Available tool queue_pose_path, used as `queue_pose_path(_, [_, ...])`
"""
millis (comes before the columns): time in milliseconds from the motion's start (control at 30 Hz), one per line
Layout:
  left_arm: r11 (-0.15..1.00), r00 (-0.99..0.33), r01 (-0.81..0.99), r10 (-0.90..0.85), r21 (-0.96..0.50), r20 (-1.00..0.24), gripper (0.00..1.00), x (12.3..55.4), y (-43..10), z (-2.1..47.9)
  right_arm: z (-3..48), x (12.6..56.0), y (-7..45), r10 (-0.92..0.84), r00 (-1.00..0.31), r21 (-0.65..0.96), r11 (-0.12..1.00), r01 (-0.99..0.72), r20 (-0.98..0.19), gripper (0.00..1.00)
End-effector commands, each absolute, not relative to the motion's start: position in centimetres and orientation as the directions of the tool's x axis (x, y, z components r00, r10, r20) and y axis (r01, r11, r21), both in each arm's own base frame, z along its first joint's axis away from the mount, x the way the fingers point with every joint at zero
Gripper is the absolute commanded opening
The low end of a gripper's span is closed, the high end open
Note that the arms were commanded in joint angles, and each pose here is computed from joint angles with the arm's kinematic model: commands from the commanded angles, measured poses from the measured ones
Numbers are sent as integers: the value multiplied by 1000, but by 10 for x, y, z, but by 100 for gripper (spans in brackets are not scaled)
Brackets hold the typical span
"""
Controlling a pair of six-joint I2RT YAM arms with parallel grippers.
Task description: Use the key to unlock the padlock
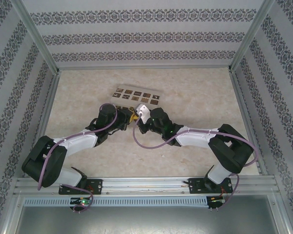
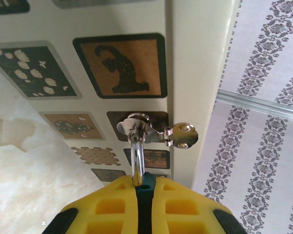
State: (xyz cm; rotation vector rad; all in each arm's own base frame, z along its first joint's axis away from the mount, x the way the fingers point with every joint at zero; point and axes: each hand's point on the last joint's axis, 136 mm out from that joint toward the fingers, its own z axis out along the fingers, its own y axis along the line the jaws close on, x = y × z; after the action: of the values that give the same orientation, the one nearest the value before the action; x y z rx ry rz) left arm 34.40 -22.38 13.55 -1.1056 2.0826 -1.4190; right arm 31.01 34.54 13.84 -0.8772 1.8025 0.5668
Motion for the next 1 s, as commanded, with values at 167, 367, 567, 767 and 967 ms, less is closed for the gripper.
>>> queue_pose_path(167, [204,-673,-343,-734,-917,89,1,340,-242,127,112,323,331,-217,-296,53,719,-693,-930,0])
queue_pose_path(367, [240,-684,-347,-726,-907,69,1,344,-245,114,90,320,326,-218,-333,71,733,-677,-917,0])
queue_pose_path(567, [269,-687,-355,-724,-895,55,6,346,-245,103,76,317,320,-221,-355,76,747,-661,-908,0])
queue_pose_path(767, [312,-690,-355,-724,-882,21,17,344,-241,97,69,318,317,-220,-371,83,756,-650,-902,0])
queue_pose_path(967, [400,-679,-332,-730,-854,-78,31,340,-223,106,69,318,315,-218,-374,84,760,-645,-901,0])
